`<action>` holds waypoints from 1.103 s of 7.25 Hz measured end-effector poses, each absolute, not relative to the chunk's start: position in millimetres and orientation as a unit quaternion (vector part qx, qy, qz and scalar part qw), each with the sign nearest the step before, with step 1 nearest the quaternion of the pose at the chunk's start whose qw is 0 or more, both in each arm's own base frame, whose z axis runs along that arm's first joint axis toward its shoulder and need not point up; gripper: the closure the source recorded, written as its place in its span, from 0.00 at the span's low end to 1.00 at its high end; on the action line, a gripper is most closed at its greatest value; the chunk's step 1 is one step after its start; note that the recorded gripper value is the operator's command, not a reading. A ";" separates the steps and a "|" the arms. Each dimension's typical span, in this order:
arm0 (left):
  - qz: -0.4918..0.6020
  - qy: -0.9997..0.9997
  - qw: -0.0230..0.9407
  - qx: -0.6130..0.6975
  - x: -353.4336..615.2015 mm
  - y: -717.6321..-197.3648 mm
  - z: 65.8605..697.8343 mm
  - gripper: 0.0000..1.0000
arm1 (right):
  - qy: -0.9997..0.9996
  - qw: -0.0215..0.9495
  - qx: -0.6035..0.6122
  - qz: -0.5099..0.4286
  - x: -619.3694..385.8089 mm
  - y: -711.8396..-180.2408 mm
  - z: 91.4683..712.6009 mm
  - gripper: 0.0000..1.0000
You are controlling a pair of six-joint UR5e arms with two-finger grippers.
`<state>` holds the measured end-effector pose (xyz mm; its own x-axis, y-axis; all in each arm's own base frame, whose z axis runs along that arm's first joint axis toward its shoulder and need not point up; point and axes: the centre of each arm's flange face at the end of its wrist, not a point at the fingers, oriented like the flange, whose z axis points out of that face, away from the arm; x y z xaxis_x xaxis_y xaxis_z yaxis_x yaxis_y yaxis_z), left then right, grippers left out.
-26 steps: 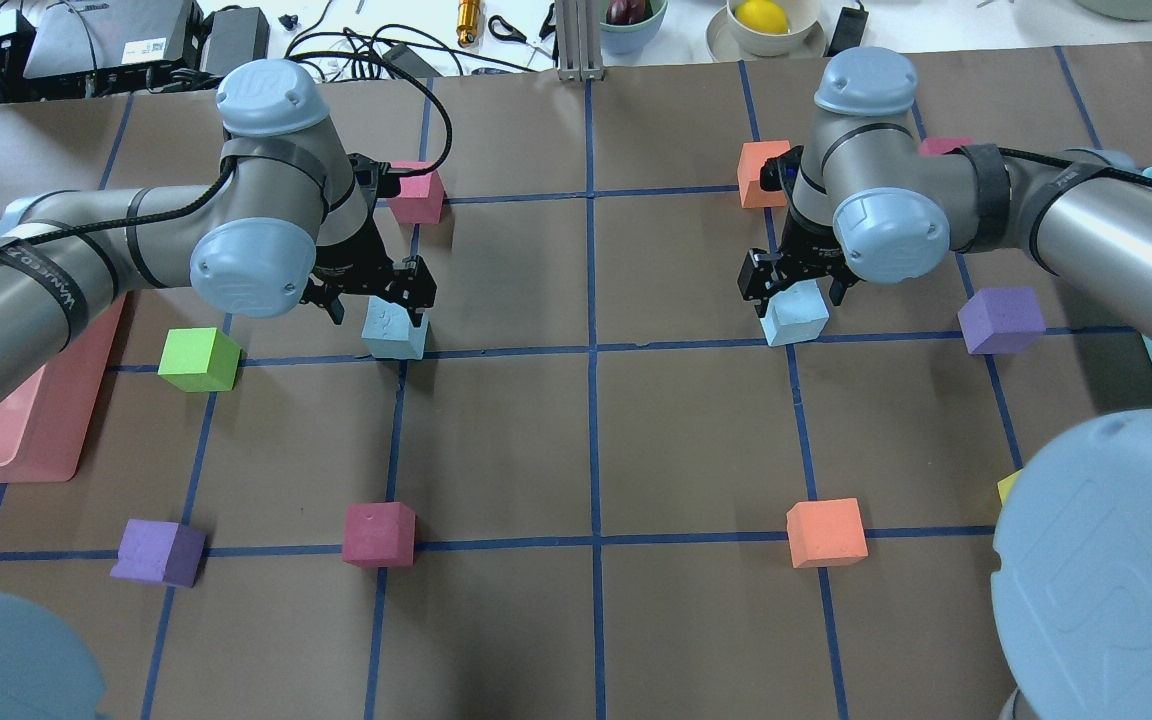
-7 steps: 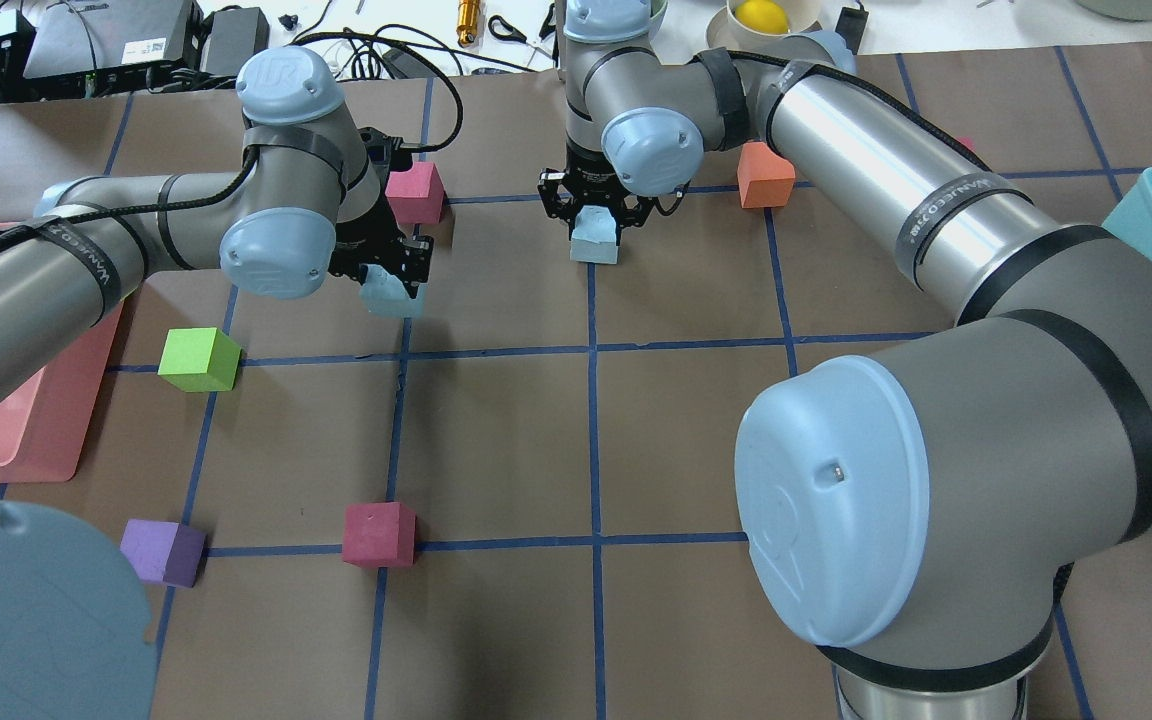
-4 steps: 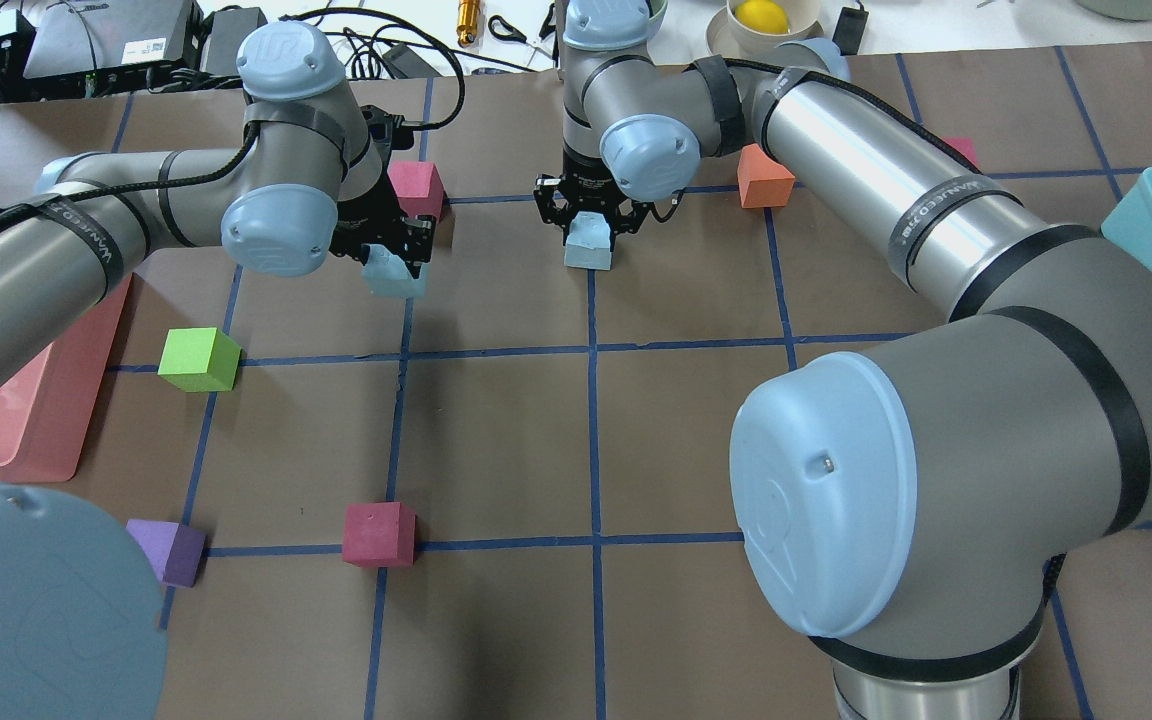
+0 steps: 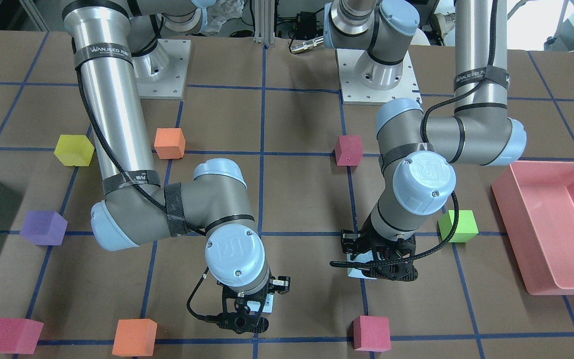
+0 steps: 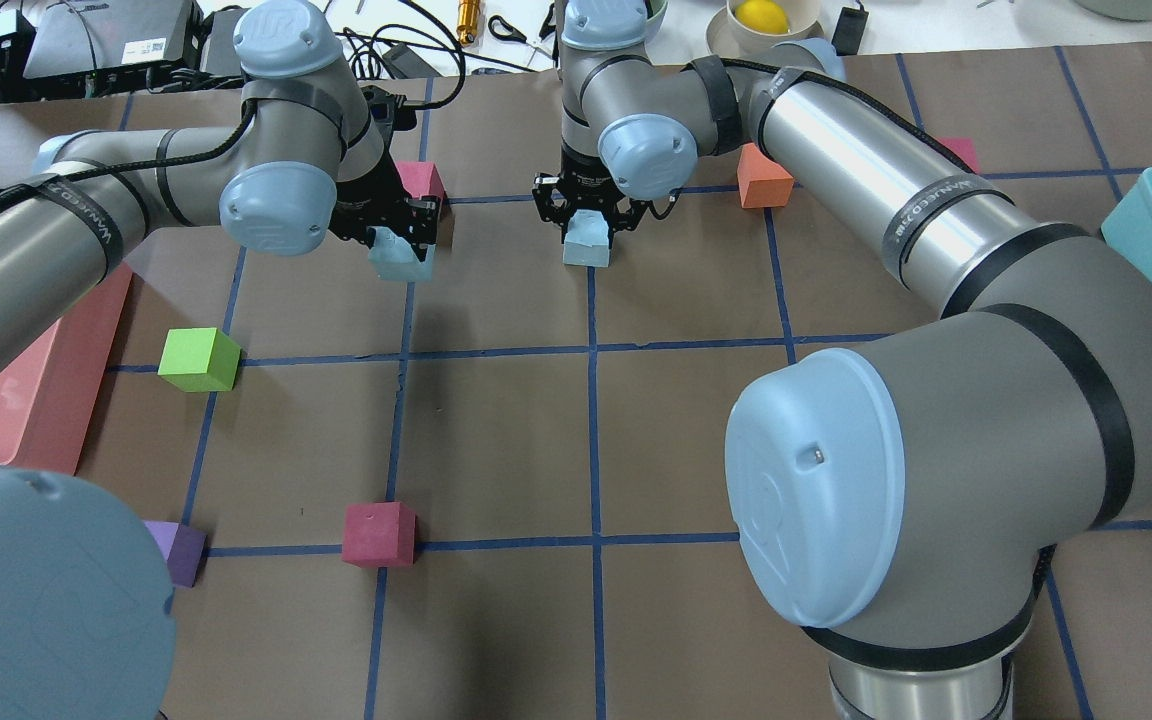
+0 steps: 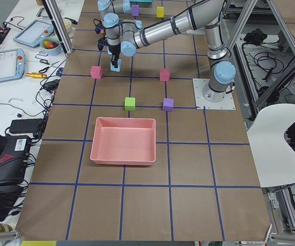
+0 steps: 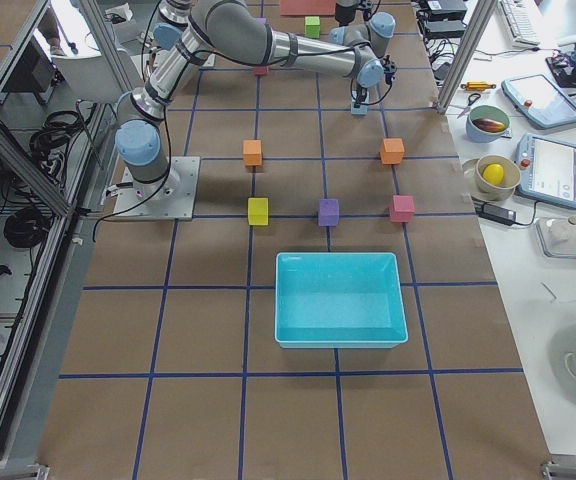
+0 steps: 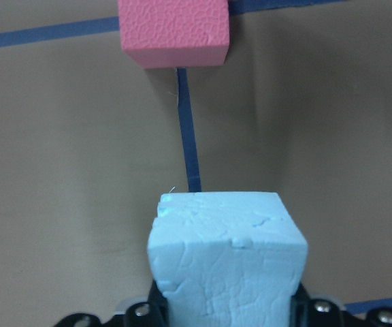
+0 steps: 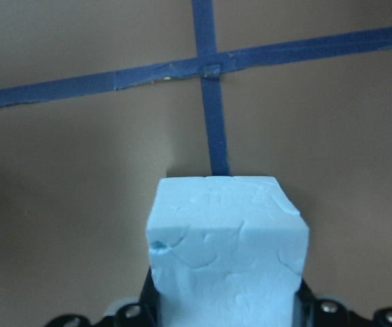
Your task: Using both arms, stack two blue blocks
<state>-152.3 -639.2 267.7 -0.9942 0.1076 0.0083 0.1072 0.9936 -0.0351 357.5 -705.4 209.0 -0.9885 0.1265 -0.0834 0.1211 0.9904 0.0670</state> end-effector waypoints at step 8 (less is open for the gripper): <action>0.014 -0.999 0.008 -0.040 -154.4 -645.4 274.9 0.99 | 0.996 0.031 0.068 0.049 347.0 -696.5 248.2 0.00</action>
<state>-154.4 -645.4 274.9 -0.9967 0.0796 0.0146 0.0791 0.9965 -0.0288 347.0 -696.5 248.2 -0.9888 0.1393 -0.0542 0.1333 0.9857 0.1027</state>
